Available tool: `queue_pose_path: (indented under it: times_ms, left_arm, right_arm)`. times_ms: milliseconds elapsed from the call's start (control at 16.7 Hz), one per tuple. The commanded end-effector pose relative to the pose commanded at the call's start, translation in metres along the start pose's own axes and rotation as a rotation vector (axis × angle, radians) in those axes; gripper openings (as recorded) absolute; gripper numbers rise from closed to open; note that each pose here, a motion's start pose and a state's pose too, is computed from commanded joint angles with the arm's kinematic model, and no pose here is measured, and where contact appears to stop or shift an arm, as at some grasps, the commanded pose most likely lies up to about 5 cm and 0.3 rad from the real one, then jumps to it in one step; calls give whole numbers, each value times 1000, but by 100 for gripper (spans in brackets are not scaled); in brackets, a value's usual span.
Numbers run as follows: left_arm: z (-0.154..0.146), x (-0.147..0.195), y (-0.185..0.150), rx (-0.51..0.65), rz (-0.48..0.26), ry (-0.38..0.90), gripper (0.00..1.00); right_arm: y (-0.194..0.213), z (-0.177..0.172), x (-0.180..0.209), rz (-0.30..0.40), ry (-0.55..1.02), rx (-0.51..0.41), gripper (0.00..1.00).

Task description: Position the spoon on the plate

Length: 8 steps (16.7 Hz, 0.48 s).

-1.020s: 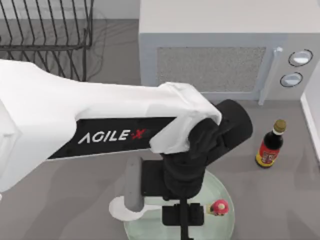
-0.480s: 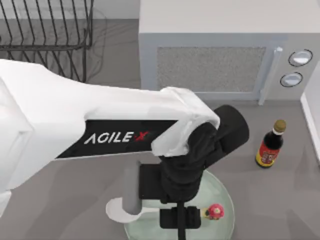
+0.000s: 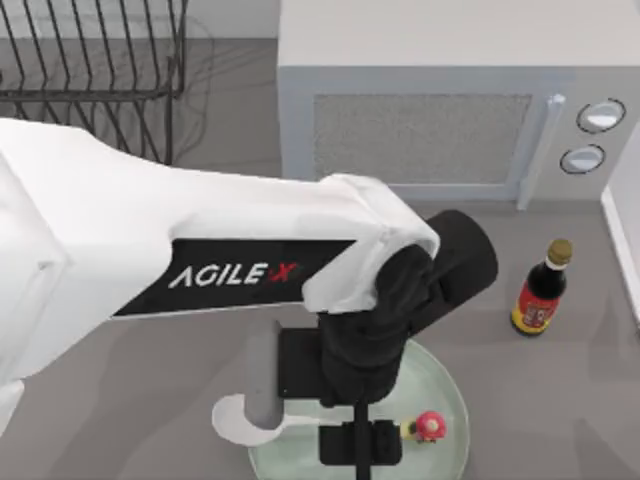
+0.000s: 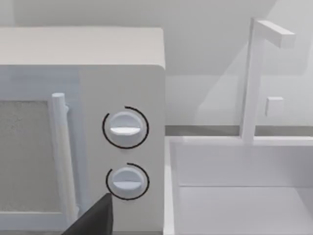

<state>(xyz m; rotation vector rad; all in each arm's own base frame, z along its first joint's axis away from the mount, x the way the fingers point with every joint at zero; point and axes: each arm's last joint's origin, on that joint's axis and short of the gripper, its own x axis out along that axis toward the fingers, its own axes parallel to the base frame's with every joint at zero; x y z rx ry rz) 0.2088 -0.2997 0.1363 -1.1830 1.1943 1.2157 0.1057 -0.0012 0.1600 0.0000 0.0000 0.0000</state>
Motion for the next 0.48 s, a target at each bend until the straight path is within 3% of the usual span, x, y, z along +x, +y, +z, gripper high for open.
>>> queue_pose_path:
  times_ms: [120, 480]
  left_arm:
    - [0, 0, 0, 0, 0, 0, 98]
    - [0, 0, 0, 0, 0, 0, 100]
  right_arm:
    - [0, 0, 0, 0, 0, 0, 100]
    - [0, 0, 0, 0, 0, 0, 100]
